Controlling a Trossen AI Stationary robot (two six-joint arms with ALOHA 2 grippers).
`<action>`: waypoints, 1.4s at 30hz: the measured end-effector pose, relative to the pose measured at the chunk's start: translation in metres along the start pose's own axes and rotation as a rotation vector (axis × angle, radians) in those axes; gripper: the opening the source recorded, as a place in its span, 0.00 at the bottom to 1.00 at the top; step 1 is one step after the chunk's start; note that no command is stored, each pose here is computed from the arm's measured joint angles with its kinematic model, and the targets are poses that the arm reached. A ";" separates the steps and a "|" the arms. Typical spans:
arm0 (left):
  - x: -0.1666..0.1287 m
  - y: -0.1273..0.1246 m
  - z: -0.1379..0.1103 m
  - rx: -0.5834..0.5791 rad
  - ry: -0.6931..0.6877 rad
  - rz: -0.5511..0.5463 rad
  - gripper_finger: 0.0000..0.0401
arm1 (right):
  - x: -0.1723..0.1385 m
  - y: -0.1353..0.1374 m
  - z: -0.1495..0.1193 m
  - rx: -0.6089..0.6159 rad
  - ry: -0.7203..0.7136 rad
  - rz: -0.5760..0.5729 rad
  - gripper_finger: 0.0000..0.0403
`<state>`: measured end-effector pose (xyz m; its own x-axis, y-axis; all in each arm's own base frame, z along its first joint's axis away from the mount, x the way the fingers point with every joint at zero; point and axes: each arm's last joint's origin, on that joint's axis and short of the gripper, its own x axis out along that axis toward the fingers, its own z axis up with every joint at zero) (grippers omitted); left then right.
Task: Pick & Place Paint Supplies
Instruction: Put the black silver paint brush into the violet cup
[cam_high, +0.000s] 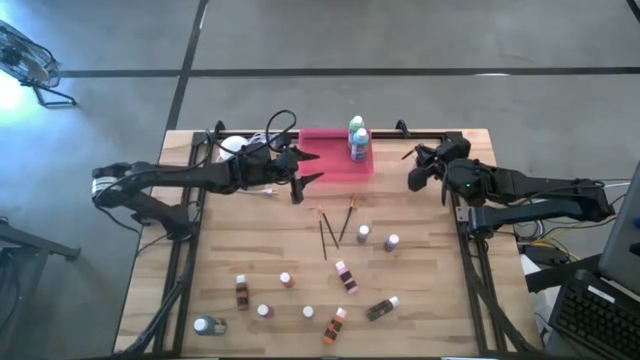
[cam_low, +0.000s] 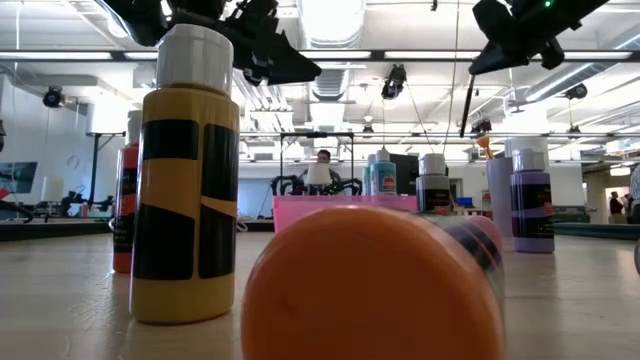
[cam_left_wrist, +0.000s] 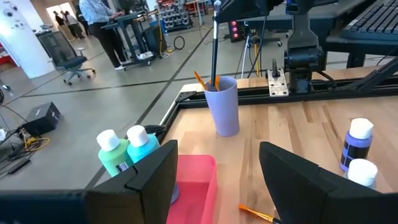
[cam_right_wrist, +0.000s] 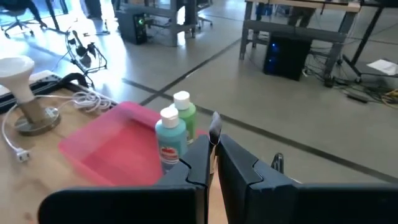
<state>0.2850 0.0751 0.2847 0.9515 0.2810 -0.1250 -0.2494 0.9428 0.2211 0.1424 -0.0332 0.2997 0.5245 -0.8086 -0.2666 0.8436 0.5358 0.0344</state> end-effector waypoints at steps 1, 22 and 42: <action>0.000 0.000 0.000 0.000 0.000 0.000 0.58 | 0.000 0.000 0.000 0.002 -0.003 -0.005 0.03; 0.000 0.000 -0.001 0.000 0.007 -0.001 0.58 | -0.005 -0.016 -0.011 0.006 0.034 -0.183 0.03; 0.000 0.000 -0.001 -0.010 0.007 -0.003 0.58 | 0.003 -0.013 -0.031 -0.064 0.105 -0.223 0.03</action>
<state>0.2849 0.0751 0.2840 0.9510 0.2796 -0.1321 -0.2487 0.9453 0.2110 0.1289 -0.0348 0.2685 0.3089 -0.8805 -0.3596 0.9264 0.3642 -0.0960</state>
